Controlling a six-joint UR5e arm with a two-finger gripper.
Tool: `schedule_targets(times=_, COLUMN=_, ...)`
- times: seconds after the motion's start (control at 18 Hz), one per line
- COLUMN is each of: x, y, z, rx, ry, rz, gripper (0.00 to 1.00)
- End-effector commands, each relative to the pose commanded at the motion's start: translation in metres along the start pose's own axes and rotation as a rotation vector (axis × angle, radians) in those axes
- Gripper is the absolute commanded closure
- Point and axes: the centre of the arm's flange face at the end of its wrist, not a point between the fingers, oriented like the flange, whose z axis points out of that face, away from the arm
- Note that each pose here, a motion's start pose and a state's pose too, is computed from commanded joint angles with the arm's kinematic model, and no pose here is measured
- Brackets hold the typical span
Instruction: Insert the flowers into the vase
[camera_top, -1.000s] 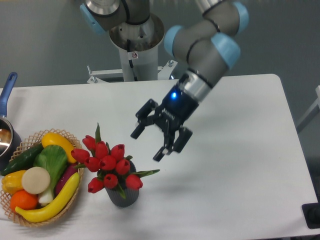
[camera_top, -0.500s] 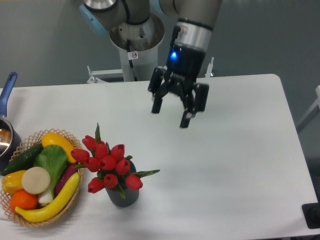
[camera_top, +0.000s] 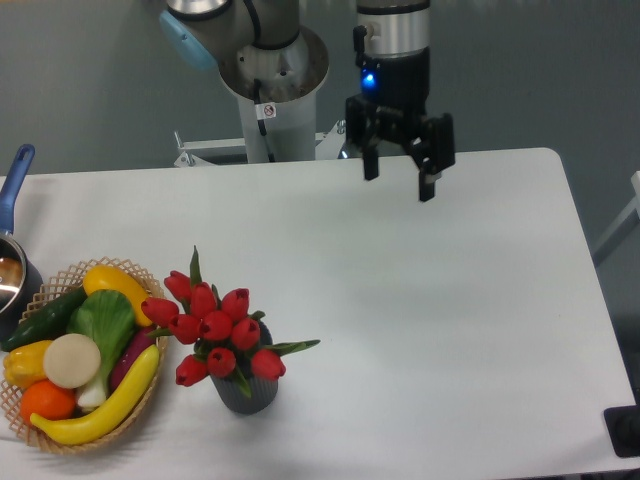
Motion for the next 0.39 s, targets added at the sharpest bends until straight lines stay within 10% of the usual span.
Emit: schedule_targets(times=0.39, x=0.0034, y=-0.0014, z=-0.0002, rx=0.036, ry=0.003, rz=-0.015, gripper=0.00)
